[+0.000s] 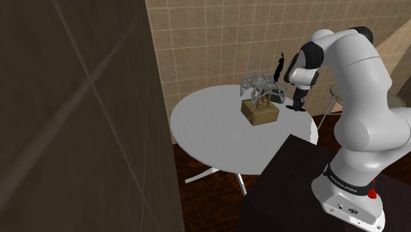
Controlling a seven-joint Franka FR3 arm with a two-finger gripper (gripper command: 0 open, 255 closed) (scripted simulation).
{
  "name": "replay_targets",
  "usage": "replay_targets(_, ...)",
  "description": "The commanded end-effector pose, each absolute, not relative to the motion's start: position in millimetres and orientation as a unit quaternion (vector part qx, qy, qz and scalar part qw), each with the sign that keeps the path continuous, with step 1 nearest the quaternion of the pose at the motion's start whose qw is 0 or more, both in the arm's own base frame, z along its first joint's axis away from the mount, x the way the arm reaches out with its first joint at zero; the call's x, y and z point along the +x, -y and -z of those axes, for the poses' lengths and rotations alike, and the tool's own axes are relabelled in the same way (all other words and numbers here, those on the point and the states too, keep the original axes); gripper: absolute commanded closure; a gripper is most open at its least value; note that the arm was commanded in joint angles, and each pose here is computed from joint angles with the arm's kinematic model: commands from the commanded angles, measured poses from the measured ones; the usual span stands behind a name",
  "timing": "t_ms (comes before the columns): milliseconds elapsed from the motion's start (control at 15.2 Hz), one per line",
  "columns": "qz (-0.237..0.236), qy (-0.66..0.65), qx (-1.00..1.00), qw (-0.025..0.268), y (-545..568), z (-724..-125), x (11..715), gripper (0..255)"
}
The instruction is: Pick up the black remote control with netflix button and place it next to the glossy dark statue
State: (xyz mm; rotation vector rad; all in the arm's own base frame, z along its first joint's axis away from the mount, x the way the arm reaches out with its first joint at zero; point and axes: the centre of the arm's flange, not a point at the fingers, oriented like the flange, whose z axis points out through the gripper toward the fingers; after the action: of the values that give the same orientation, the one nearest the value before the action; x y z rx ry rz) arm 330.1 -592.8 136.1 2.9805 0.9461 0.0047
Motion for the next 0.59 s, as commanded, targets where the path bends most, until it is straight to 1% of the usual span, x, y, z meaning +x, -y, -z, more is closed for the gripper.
replay_targets(0, -0.002, -0.303, 0.953, 0.007, 594, -125, 331, 255)
replay_targets(264, -0.002, -0.303, 0.953, 0.007, 594, -106, 331, 255)
replay_targets(528, -0.002, -0.302, 0.953, 0.007, 594, -106, 331, 255)
